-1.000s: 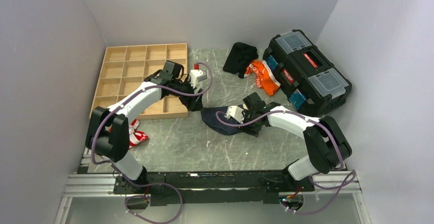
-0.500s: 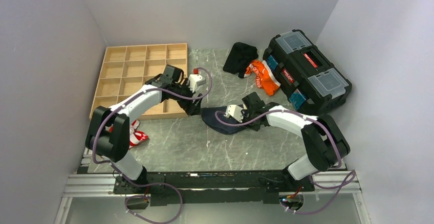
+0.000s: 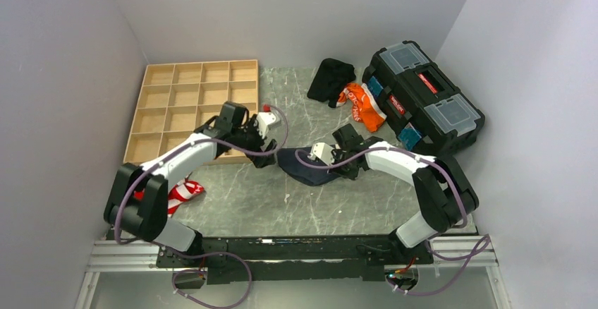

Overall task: Roll the underwear
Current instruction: Fold the underwear at the center of the board.

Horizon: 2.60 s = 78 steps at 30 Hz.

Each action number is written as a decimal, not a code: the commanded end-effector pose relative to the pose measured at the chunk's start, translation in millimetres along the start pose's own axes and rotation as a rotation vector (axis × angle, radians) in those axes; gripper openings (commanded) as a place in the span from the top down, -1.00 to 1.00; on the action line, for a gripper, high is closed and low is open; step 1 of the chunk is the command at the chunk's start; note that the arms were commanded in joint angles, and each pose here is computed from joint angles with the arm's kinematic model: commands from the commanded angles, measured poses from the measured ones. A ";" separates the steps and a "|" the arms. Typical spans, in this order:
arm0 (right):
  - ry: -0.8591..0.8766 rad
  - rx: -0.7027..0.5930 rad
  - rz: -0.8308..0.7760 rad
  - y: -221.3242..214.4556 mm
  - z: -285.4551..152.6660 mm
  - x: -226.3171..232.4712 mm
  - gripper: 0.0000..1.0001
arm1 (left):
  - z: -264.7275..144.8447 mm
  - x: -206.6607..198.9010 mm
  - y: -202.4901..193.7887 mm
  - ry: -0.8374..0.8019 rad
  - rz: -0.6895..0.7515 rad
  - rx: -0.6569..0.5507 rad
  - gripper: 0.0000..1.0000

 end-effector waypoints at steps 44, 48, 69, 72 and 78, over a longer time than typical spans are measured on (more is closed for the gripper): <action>0.611 0.144 0.255 12.8 -24.4 27.0 1.00 | 33.5 -105.6 14.8 -0.006 0.632 -0.161 -0.83; 0.667 0.138 0.274 18.5 -33.6 24.8 1.00 | 44.5 -116.8 23.6 -0.046 0.698 -0.141 -0.80; 0.733 0.178 0.299 17.4 -39.5 22.5 1.00 | 110.5 -129.4 29.6 0.029 0.751 -0.043 -0.67; 0.741 0.180 0.299 16.3 -38.9 23.7 1.00 | 115.3 -125.6 27.4 0.047 0.751 -0.016 -0.52; 0.754 0.181 0.303 14.2 -37.2 25.8 1.00 | 119.6 -126.8 22.3 0.022 0.752 0.014 -0.10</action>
Point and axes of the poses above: each gripper's point midway between its finger pads, its own z axis out along the fingers, its own x axis along the line the jaws close on, y = z × x, the point moved 5 cm from there along -z, back along the fingers, and after that the axes turned 14 degrees about z, right-handed, at the moved point
